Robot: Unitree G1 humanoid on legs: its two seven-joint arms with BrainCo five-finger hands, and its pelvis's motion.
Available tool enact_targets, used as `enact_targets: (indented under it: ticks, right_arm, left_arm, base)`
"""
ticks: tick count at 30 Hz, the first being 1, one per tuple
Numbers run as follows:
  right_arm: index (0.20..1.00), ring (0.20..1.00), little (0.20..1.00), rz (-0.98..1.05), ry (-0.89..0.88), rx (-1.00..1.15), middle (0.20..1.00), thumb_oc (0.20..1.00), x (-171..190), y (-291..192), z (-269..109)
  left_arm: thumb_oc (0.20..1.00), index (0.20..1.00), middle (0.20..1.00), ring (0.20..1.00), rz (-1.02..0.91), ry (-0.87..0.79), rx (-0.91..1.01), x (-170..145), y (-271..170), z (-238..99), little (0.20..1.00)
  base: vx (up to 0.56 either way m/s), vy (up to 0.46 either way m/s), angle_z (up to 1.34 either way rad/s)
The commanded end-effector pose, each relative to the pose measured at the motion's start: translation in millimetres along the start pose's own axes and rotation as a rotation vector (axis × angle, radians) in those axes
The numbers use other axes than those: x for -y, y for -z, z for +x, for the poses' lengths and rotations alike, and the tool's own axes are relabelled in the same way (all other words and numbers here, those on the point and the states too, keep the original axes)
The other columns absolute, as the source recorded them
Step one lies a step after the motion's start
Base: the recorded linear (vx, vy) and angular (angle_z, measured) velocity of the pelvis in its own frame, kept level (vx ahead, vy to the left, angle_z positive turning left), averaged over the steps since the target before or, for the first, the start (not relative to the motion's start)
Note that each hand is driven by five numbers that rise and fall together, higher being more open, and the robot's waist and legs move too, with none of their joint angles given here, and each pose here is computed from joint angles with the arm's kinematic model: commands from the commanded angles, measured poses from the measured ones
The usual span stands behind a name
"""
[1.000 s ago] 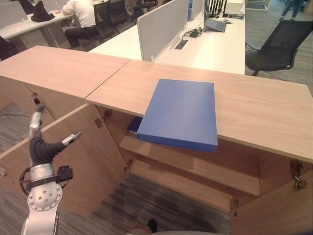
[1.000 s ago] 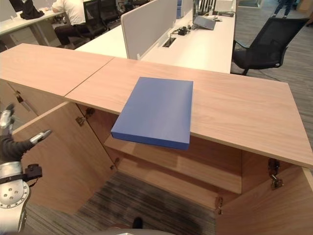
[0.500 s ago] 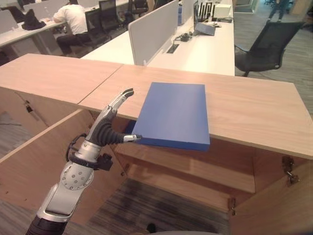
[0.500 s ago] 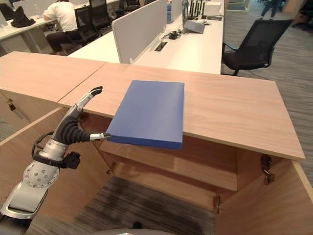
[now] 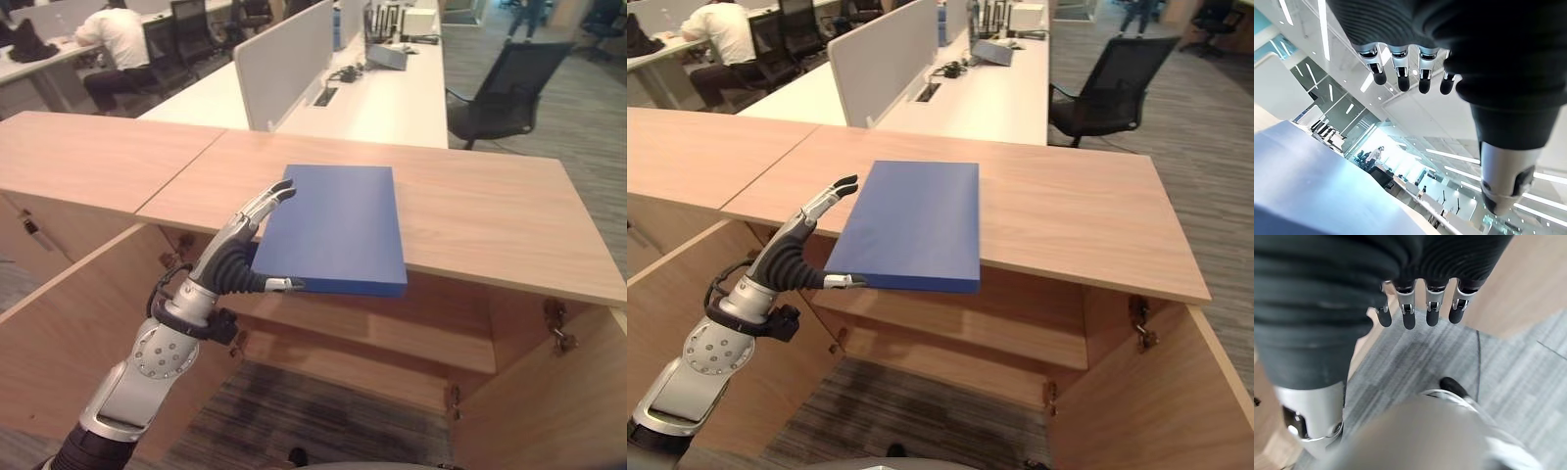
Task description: Put the empty folder in the office cabinet
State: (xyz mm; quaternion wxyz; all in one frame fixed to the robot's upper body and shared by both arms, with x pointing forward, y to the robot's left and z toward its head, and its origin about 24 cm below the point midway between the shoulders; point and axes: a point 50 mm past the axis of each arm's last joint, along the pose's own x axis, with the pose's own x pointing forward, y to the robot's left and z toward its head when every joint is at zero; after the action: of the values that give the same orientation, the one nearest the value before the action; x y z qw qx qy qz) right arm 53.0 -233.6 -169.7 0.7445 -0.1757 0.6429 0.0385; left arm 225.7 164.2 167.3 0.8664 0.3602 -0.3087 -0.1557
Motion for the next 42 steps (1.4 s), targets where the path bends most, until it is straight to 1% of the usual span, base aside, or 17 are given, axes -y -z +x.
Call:
enact_targets:
  ticks: [1,4,7,14,27,30,35,42]
  right_arm:
    - [1.000,1.000,1.000,-0.072,0.003,-0.025,1.000,1.000,3.3,-1.9,0.4]
    - [1.000,1.000,1.000,-0.078,-0.001,-0.022,1.000,1.000,1.1,-2.2,0.5]
    - [1.000,1.000,1.000,-0.087,0.010,-0.014,1.000,1.000,1.8,-4.2,0.6]
    - [1.000,1.000,1.000,-0.094,0.037,-0.009,1.000,1.000,6.3,-4.4,0.4]
    - [1.000,1.000,1.000,-0.101,0.055,-0.022,1.000,1.000,9.8,0.7,-0.1]
    - [1.000,1.000,1.000,-0.100,0.060,-0.019,1.000,1.000,10.4,-0.4,-0.1]
    - [1.000,1.000,1.000,-0.098,0.068,-0.017,1.000,1.000,11.8,-0.8,-0.1]
    - [1.000,1.000,1.000,-0.096,0.074,-0.026,1.000,1.000,11.3,0.9,-0.2]
  left_arm:
    - [1.000,1.000,1.000,1.000,0.178,-0.014,0.081,-13.5,-11.2,7.5,1.000]
    - [1.000,1.000,1.000,1.000,0.219,0.003,0.080,-10.0,-9.2,8.4,1.000]
    - [1.000,1.000,1.000,1.000,0.331,0.037,0.094,-3.3,-4.6,13.4,1.000]
    - [1.000,1.000,1.000,1.000,0.438,0.090,0.137,8.9,-1.6,23.0,1.000]
    - [1.000,1.000,1.000,1.000,0.491,0.159,0.143,26.7,5.1,24.7,1.000]
    - [1.000,1.000,1.000,1.000,0.489,0.183,0.108,34.5,13.0,22.7,1.000]
    - [1.000,1.000,1.000,1.000,0.500,0.170,0.045,36.8,25.0,18.9,1.000]
    - [1.000,1.000,1.000,1.000,0.522,0.073,-0.055,38.6,46.9,20.2,1.000]
  base:
    - [0.01,-0.021,-0.07]
    - [0.00,-0.014,-0.06]
    - [0.00,0.000,0.00]
    - [0.00,-0.003,-0.01]
    - [0.00,-0.001,-0.01]
    - [0.00,0.000,0.00]
    - [0.00,-0.003,-0.01]
    - [0.00,-0.004,-0.02]
